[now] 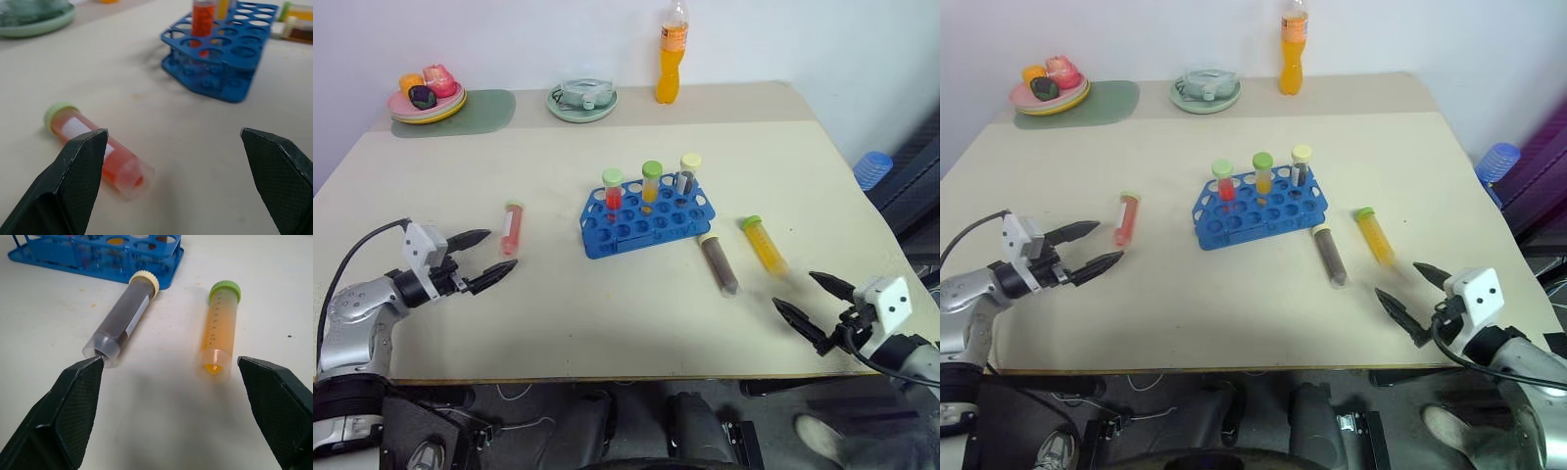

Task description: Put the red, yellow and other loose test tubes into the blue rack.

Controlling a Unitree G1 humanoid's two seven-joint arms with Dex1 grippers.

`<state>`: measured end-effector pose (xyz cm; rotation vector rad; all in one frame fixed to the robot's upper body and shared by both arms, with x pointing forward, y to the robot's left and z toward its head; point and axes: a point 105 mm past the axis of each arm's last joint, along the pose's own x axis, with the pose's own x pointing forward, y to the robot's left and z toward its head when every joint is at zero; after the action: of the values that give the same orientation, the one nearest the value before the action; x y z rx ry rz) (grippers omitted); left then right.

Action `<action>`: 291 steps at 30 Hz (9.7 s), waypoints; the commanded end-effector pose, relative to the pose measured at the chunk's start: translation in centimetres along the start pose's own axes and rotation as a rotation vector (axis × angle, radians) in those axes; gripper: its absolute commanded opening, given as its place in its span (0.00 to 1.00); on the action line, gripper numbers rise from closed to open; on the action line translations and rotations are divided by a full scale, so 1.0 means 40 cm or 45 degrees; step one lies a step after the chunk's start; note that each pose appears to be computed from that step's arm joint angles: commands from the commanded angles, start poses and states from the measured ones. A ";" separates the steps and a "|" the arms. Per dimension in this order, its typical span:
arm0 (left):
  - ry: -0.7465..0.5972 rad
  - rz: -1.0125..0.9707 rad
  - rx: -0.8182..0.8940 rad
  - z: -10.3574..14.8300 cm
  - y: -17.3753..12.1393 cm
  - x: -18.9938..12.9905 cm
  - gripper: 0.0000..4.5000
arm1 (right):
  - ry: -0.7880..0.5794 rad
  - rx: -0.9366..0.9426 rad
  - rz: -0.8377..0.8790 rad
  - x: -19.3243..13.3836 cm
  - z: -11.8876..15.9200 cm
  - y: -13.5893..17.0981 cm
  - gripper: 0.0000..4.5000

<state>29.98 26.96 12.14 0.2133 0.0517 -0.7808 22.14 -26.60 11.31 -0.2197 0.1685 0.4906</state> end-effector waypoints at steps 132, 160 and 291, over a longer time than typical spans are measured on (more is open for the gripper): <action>-0.258 -0.431 0.005 0.095 -0.188 0.149 1.00 | -0.890 0.111 -0.226 0.526 0.198 0.127 0.20; -0.284 -0.445 -0.029 0.084 -0.204 0.170 1.00 | -0.883 -0.273 -0.202 0.388 0.317 0.079 0.99; -0.573 0.126 -0.270 0.156 -0.030 0.167 1.00 | -0.724 -0.237 0.143 0.502 0.170 0.233 0.99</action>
<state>33.42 19.20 15.03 -0.1476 -0.2197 -0.7536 36.25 -7.57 11.28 -0.2375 -0.4077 0.6519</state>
